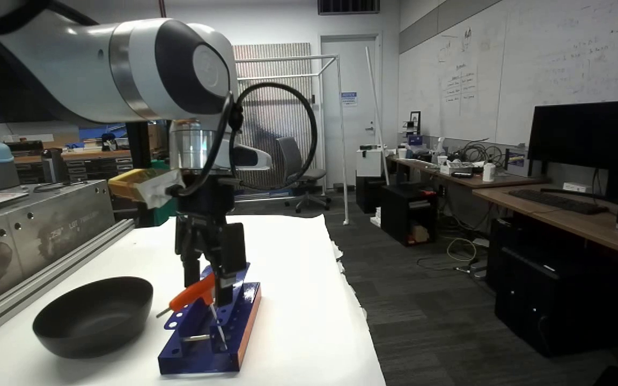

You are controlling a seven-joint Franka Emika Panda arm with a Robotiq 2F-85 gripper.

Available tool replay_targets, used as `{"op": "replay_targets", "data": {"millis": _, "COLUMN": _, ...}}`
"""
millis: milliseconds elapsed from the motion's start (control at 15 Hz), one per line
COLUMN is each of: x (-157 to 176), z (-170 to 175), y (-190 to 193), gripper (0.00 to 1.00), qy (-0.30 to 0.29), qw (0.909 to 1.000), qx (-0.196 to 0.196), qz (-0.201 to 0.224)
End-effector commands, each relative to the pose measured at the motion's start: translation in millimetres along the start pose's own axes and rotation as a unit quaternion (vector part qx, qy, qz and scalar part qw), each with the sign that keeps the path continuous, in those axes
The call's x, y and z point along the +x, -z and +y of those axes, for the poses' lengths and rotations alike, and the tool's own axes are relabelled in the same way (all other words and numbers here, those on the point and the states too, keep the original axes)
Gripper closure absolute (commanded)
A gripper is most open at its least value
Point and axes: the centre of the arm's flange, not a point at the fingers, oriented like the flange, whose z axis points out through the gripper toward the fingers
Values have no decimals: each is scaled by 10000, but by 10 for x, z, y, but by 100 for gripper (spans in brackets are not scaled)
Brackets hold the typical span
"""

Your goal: Pick up the orange object and put it in the black bowl.

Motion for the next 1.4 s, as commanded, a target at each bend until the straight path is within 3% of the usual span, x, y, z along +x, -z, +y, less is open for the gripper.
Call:
{"op": "replay_targets", "data": {"millis": 0, "x": 69, "z": -113, "y": -5, "gripper": 0, "qy": -26, "qw": 10000, "qx": 80, "qz": 44}}
{"op": "replay_targets", "data": {"millis": 133, "x": 59, "z": -122, "y": -23, "gripper": 0, "qy": 4, "qw": 10000, "qx": 36, "qz": 14}}
{"op": "replay_targets", "data": {"millis": 200, "x": 51, "z": -118, "y": -23, "gripper": 25, "qy": 21, "qw": 10000, "qx": 19, "qz": 45}}
{"op": "replay_targets", "data": {"millis": 267, "x": 40, "z": -114, "y": -13, "gripper": 25, "qy": 45, "qw": 10000, "qx": 8, "qz": 56}}
{"op": "replay_targets", "data": {"millis": 333, "x": 30, "z": -106, "y": -2, "gripper": 32, "qy": 58, "qw": 9999, "qx": 7, "qz": 90}}
{"op": "replay_targets", "data": {"millis": 867, "x": -15, "z": -35, "y": 153, "gripper": 95, "qy": 133, "qw": 9995, "qx": -66, "qz": 288}}
{"op": "replay_targets", "data": {"millis": 1133, "x": -97, "z": 16, "y": 480, "gripper": 92, "qy": 474, "qw": 9980, "qx": -84, "qz": 409}}
{"op": "replay_targets", "data": {"millis": 1333, "x": -333, "z": 41, "y": 1004, "gripper": 92, "qy": 1025, "qw": 9924, "qx": 37, "qz": 683}}
